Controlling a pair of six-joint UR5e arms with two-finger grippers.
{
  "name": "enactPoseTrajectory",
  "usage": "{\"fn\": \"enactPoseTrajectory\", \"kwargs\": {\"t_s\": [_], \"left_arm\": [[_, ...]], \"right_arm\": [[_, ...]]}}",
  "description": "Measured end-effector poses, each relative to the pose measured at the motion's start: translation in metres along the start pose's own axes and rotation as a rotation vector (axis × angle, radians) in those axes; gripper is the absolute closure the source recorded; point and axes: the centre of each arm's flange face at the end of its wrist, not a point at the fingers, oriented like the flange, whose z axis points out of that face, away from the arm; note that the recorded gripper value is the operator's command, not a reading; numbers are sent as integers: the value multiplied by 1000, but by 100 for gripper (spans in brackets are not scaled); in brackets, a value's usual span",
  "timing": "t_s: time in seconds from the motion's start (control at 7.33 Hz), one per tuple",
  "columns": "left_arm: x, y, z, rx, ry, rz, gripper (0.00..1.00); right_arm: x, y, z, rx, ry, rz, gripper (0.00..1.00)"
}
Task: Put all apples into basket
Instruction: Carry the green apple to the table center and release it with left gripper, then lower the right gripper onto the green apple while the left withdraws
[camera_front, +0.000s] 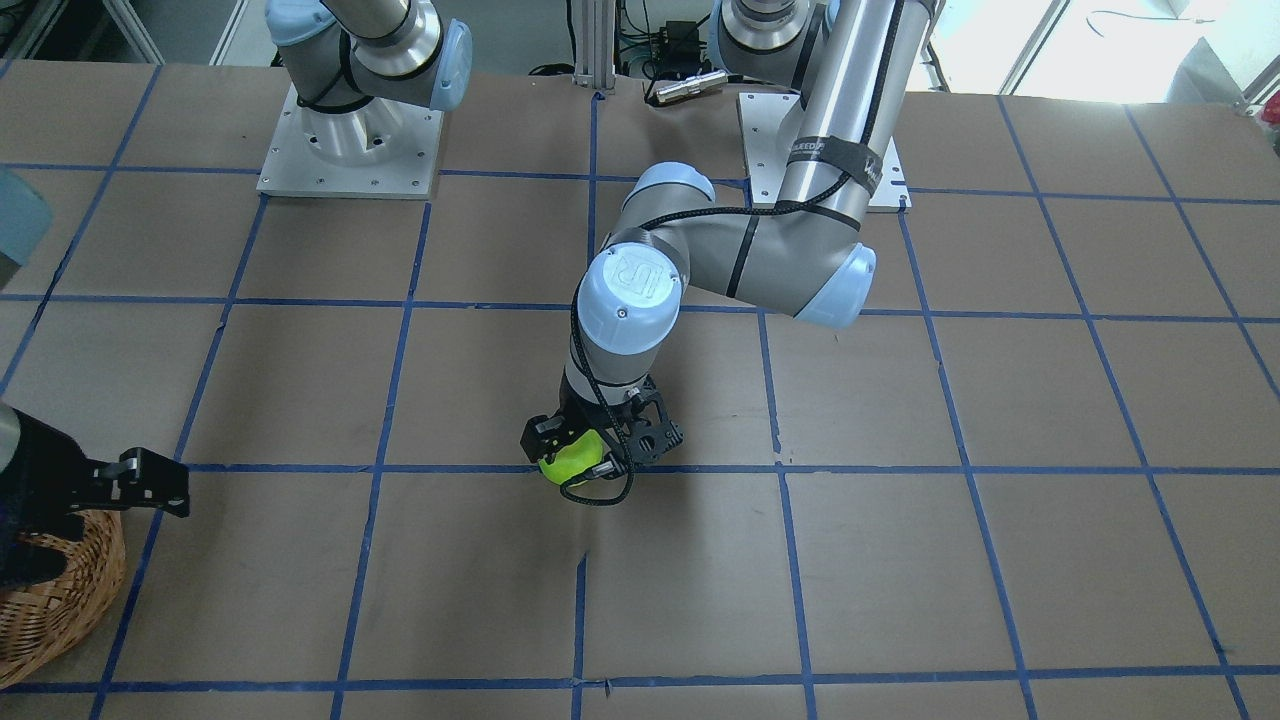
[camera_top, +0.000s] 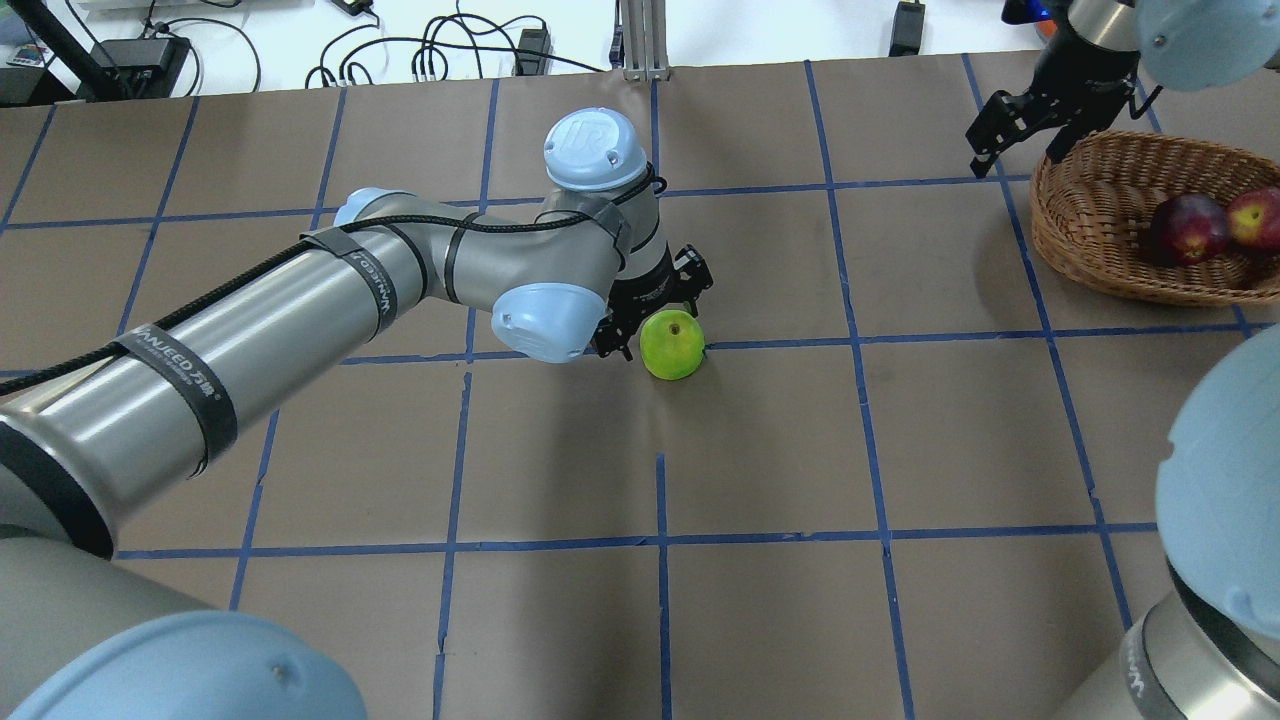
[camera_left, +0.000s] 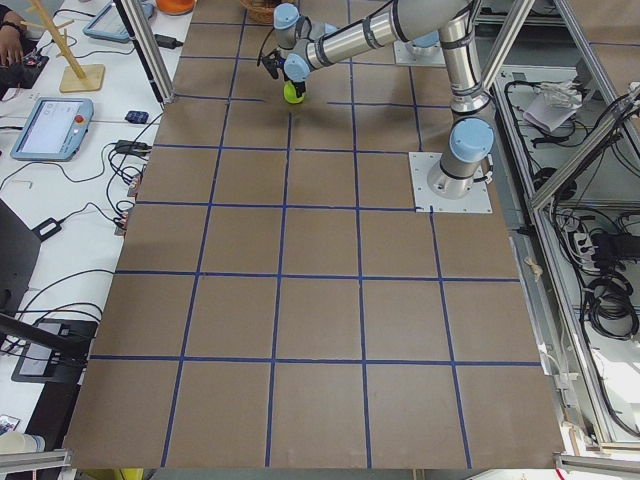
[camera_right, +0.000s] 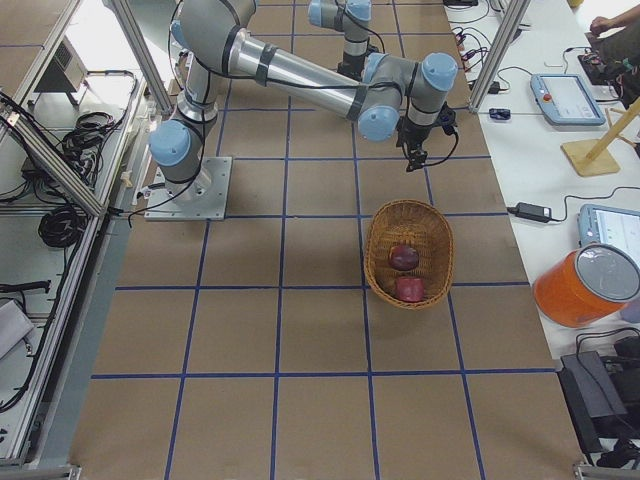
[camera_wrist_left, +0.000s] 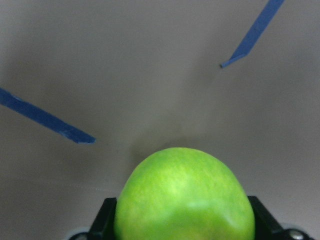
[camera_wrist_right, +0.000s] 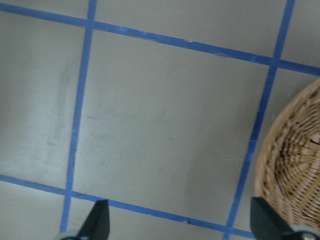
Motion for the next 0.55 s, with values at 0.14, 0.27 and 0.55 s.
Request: {"fn": "enactPoseTrajectory", "kwargs": {"t_s": [0.14,0.27,0.55], "left_arm": [[-10,-3,-26,-6,-17,31,0],[-26,-9,-61,-11,-34,67,0],[-68,-8,-136,-33,-62,192,0]], "right_arm": [[-42,-9,4,-10,-2,-3,0],[-91,-15,13,-25,-3,1,0],[-171,-9,44,-73,-12,21,0]]}}
